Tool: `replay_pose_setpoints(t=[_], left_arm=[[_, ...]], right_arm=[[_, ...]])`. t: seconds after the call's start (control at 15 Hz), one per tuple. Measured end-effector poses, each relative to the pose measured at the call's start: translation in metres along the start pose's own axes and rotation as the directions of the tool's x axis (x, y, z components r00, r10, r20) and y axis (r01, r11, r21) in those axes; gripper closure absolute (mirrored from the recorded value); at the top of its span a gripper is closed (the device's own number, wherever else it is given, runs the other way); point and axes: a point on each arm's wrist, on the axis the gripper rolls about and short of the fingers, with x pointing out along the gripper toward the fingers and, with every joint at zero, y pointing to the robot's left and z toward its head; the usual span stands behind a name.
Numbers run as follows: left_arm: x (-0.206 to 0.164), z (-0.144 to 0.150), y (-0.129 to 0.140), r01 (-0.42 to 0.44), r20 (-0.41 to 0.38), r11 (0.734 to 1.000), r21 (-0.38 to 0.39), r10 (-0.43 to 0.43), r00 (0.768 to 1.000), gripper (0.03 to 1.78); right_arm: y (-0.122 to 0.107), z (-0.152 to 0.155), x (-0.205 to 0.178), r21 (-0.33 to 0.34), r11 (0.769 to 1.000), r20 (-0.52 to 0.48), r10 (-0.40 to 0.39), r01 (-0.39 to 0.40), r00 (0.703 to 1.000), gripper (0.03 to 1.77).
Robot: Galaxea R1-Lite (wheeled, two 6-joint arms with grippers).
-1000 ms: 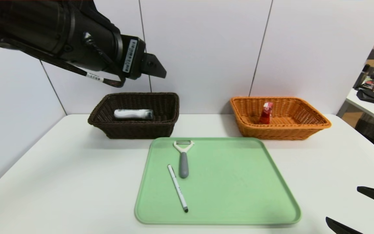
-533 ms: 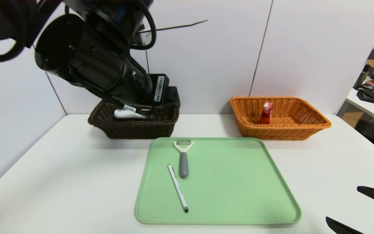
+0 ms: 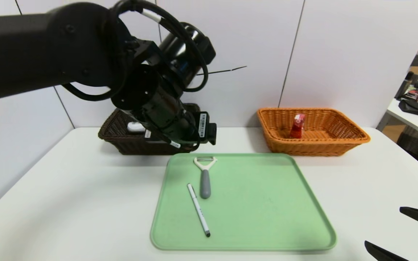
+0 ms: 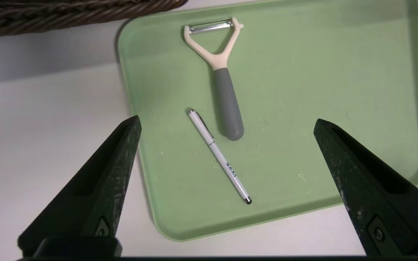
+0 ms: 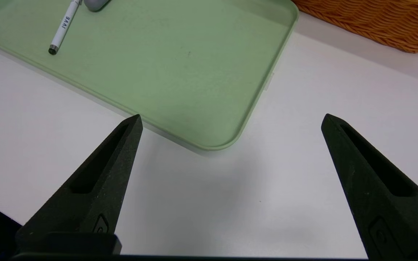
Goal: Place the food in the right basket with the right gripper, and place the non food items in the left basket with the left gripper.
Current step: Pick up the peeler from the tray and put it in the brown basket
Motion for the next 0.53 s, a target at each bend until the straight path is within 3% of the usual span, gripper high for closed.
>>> replay_pose_setpoints(t=[0.53], left_arm=[[0.069,-0.012,-0.014,-0.045,-0.110,0.999,-0.014,0.044,0.993,0.12]], right_arm=[[0.000,-0.001,0.000,0.000,1.000,-0.001,0.000,0.000,1.000,0.10]])
